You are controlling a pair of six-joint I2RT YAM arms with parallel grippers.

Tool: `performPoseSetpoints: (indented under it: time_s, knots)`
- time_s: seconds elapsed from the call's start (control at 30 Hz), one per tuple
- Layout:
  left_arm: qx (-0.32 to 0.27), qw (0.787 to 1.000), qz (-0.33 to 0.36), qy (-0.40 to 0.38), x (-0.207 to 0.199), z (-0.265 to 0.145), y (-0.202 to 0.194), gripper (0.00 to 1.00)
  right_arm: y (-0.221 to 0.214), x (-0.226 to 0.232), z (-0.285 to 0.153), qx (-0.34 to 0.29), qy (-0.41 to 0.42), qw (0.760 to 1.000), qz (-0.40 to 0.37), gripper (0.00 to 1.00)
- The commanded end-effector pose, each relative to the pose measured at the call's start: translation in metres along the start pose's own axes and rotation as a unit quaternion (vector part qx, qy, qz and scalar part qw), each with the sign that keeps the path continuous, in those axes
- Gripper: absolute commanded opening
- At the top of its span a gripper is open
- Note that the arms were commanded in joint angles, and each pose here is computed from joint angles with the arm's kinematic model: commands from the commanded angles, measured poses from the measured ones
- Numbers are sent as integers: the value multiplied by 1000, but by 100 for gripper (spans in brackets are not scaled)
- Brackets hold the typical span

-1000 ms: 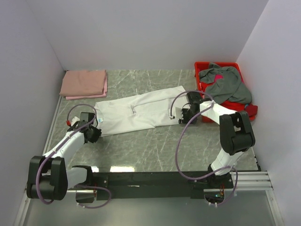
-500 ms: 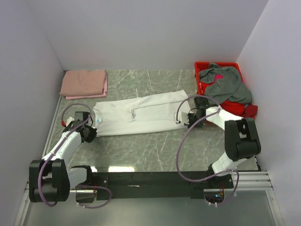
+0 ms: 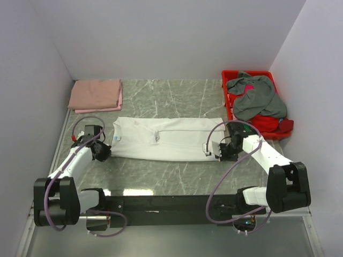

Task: Fold and stack the t-shirts
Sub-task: Fold the tshirt

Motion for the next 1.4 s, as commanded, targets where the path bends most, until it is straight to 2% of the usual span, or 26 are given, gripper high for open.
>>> performPoseSetpoints:
  time_s: [0.0,0.07,0.1,0.17,0.2,0.27,0.4,0.5,0.57,0.6,0.63,0.7,0.73,0.77,0.83,0.87,0.9,1.03,1.13,1.17,1.37]
  knots:
    - [1,1000,21,-8,-10,-5,10,3,-10,42,-3,26,83,996,14,0]
    - [8,999,30,-11,-12,-7,10,10,-15,50,1,30,91,995,18,2]
    - [11,999,30,-9,-11,-7,9,22,-16,50,3,30,84,996,18,19]
    - [10,1000,24,-10,-8,-13,8,40,-12,50,2,13,65,997,31,44]
    - [10,1000,20,-14,-8,-16,7,54,-10,51,0,6,60,998,37,50]
    - [6,999,10,-30,-9,-27,6,63,3,45,-11,-27,33,998,44,54]
    - [-27,999,1,-30,-5,-46,13,70,23,27,-33,-75,-26,995,65,57]
    - [-62,997,10,-34,-6,-57,25,71,39,9,-50,-114,-60,987,92,58]
    - [-75,993,42,-75,-18,-65,31,71,53,-3,-60,-159,-70,979,110,58]
    - [-73,983,65,-153,-41,-73,33,71,58,-6,-63,-176,-69,972,138,58]
    - [-84,972,103,-195,-51,-75,35,74,68,-12,-66,-202,-63,966,146,58]
    - [-82,956,127,-251,-71,-77,39,75,78,-23,-70,-232,-63,957,163,57]
    - [-100,937,152,-299,-92,-87,50,74,85,-27,-70,-246,-49,948,197,57]
    - [-78,943,160,-282,-99,-70,54,72,92,-29,-72,-266,-34,942,202,57]
    - [-85,933,203,-286,-122,-68,75,68,100,-31,-72,-282,-5,934,219,56]
    - [-52,940,216,-258,-126,-41,74,66,102,-31,-73,-287,1,931,224,56]
    - [-46,940,229,-248,-130,-32,79,61,105,-33,-74,-294,6,928,230,56]
    - [-47,936,279,-211,-153,-4,106,56,105,-37,-73,-299,-4,924,240,56]
    - [-28,935,304,-182,-160,18,111,54,103,-38,-71,-298,-5,922,247,56]
    - [2,937,311,-160,-155,34,104,52,102,-39,-71,-297,-4,922,249,56]
    - [39,921,368,-120,-163,66,86,51,100,-42,-70,-299,-2,918,260,56]
Point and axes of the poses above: each gripper's point midway between its finger pads, its own z axis out along the fingers, its own x axis along the line the jaws close on, y = z × x, the point moved 5 cm from there along -z, back along the fingers, and after that the axes turned 9 degrees about z, right-handed, at the moved point
